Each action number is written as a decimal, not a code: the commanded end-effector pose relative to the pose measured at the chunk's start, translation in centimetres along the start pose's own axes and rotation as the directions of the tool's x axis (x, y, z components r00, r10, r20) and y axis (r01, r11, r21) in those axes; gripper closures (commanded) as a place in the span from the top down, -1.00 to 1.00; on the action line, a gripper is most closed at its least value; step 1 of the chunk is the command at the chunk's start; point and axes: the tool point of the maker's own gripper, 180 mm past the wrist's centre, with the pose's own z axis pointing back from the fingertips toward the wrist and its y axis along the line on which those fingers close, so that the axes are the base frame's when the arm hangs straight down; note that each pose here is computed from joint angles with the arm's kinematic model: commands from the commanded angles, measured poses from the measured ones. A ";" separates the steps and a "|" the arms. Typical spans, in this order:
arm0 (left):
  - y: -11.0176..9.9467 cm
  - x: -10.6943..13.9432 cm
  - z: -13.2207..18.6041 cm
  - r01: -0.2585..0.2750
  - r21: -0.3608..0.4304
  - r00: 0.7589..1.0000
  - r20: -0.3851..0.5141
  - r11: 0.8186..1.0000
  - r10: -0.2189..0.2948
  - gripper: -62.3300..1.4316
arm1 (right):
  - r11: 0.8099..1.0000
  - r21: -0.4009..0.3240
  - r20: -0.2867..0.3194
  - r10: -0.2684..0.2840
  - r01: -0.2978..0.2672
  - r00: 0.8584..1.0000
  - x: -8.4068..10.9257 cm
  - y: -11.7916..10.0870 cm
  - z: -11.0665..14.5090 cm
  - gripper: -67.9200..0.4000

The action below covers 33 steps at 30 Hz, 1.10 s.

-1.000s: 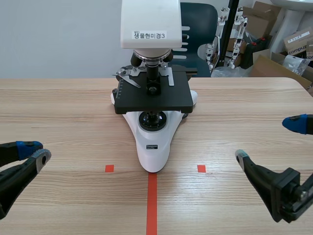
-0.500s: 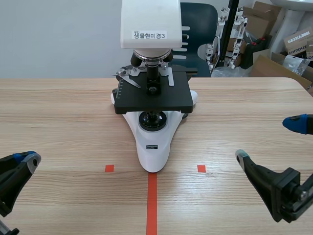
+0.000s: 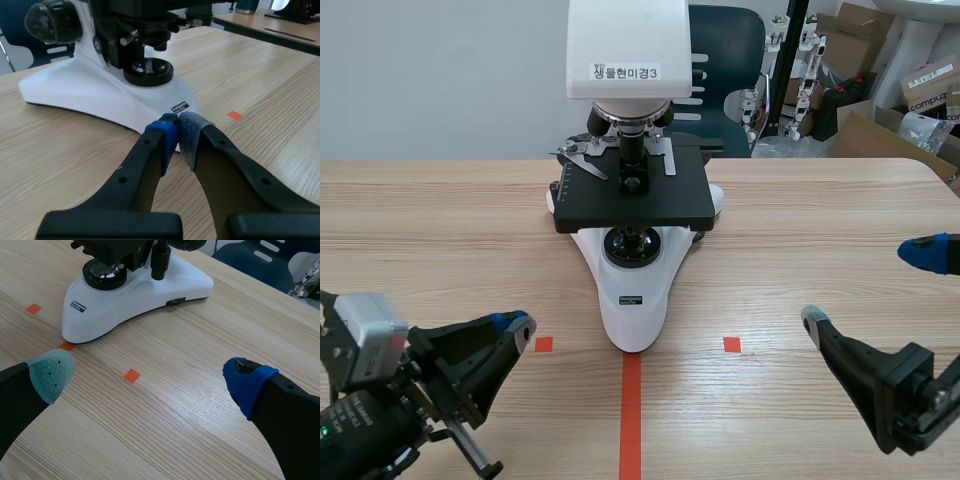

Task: Point at the diaphragm

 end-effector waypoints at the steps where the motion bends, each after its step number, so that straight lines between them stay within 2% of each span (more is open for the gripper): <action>1: -0.3 0.7 -0.7 0.003 -0.008 0.999 0.034 1.000 -0.002 -0.82 | 1.000 0.000 0.030 0.006 -0.006 1.000 1.0 -0.1 -0.1 1.00; 6: -1.6 -0.1 -2.2 -0.009 -0.031 0.999 0.038 0.999 0.011 -0.82 | 1.000 0.000 0.029 0.008 -0.008 1.000 1.0 -0.1 -0.1 1.00; 11: -1.4 -1.2 -3.0 -0.045 -0.001 0.998 0.047 0.999 0.045 -0.82 | 1.000 0.000 0.029 0.008 -0.008 1.000 1.0 -0.1 -0.1 1.00; 18: -0.7 -2.4 -3.6 -0.060 0.048 0.996 0.071 0.997 0.057 -0.82 | 1.000 0.000 0.029 0.008 -0.008 1.000 1.0 -0.1 -0.1 1.00; 23: -0.7 -2.2 -4.0 -0.098 0.069 0.987 0.136 0.993 0.088 -0.82 | 1.000 0.000 0.029 0.008 -0.008 1.000 1.0 -0.1 -0.1 1.00; 26: -0.9 -2.3 -4.5 -0.110 0.074 0.984 0.145 0.991 0.099 -0.82 | 1.000 0.000 0.029 0.009 -0.009 1.000 0.9 -0.1 -0.1 1.00; 33: -2.1 -1.2 -5.9 -0.117 0.024 0.974 0.196 0.993 0.111 -0.82 | 1.000 0.000 0.029 0.009 -0.009 1.000 1.0 -0.1 -0.1 1.00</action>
